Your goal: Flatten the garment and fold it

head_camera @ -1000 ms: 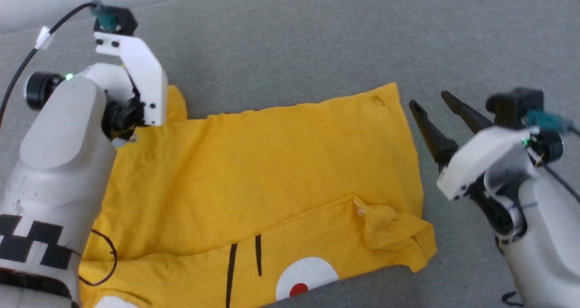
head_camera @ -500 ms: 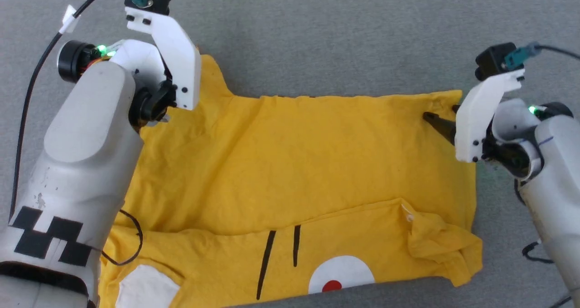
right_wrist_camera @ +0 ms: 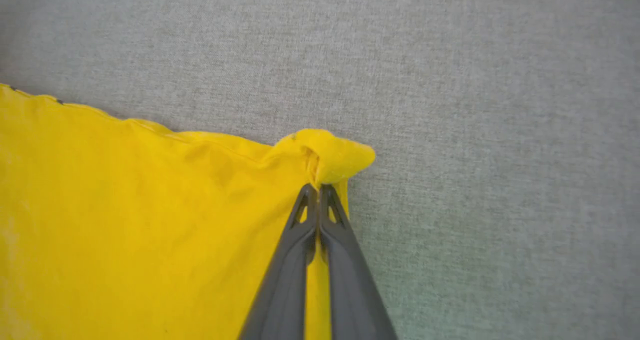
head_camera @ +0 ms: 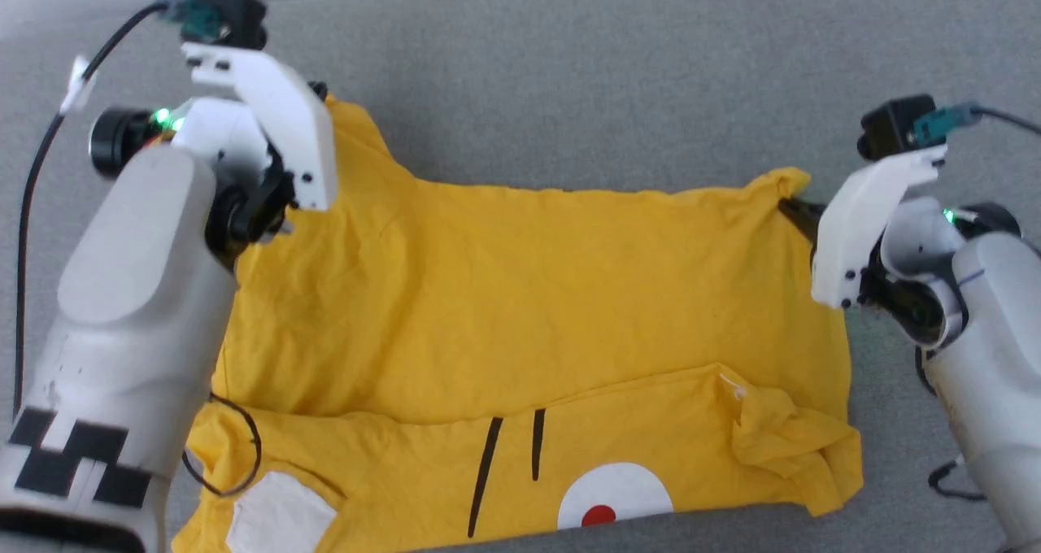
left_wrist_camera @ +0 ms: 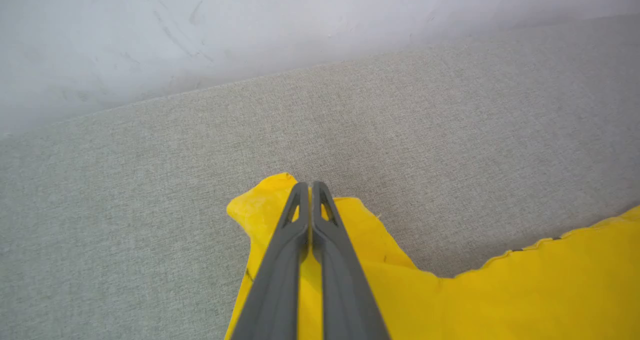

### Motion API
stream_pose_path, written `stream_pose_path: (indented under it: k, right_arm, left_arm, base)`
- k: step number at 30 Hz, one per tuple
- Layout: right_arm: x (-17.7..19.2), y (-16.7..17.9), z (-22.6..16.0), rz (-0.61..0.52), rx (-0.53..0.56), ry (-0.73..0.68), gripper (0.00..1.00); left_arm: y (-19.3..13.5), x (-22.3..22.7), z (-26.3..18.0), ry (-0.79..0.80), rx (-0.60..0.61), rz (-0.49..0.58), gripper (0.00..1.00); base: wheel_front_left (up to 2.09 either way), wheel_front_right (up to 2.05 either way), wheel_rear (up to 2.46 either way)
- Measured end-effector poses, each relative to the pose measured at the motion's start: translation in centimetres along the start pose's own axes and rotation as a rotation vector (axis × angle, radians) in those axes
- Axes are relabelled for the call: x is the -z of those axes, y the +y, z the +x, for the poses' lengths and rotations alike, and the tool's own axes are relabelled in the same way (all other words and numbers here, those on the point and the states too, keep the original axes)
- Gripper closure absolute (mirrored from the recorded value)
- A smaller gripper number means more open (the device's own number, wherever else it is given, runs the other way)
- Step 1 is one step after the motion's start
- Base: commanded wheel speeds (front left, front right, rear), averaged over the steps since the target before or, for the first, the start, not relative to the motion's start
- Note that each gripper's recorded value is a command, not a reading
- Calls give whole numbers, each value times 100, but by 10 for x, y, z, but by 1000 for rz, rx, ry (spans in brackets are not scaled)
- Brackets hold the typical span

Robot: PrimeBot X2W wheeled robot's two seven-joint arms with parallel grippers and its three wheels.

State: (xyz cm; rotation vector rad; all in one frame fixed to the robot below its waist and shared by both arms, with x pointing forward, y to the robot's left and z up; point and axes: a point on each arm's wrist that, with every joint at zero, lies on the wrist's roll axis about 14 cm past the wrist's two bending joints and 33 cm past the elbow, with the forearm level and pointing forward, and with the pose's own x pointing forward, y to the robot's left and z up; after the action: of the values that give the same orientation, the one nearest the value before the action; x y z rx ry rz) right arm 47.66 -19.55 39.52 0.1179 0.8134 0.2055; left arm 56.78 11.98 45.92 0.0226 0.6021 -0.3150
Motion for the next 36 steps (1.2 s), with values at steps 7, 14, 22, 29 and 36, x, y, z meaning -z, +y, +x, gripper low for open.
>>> stream_pose_path:
  k: [7, 14, 22, 29, 36]
  right_arm:
    - [15, 10, -29, 25, -17, -107, 100]
    - [60, 14, -63, 123, -23, -153, 100]
    - [90, 8, -82, 182, 10, -184, 0]
    - [110, 14, -95, 187, 10, -206, 0]
    - [94, 13, -132, 170, 22, -350, 0]
  left_arm:
    - [19, 13, -47, -132, -59, -126, 100]
    - [27, 84, -117, -140, -146, -267, 100]
    - [1, 160, -171, -44, -177, -406, 100]
    - [-7, 180, -184, -73, -211, -462, 0]
    - [2, 151, -198, -310, -263, -414, 0]
  base:
    - [0, 0, 0]
    - [0, 0, 0]
    - [0, 0, 0]
    - [0, 0, 0]
    - [0, 0, 0]
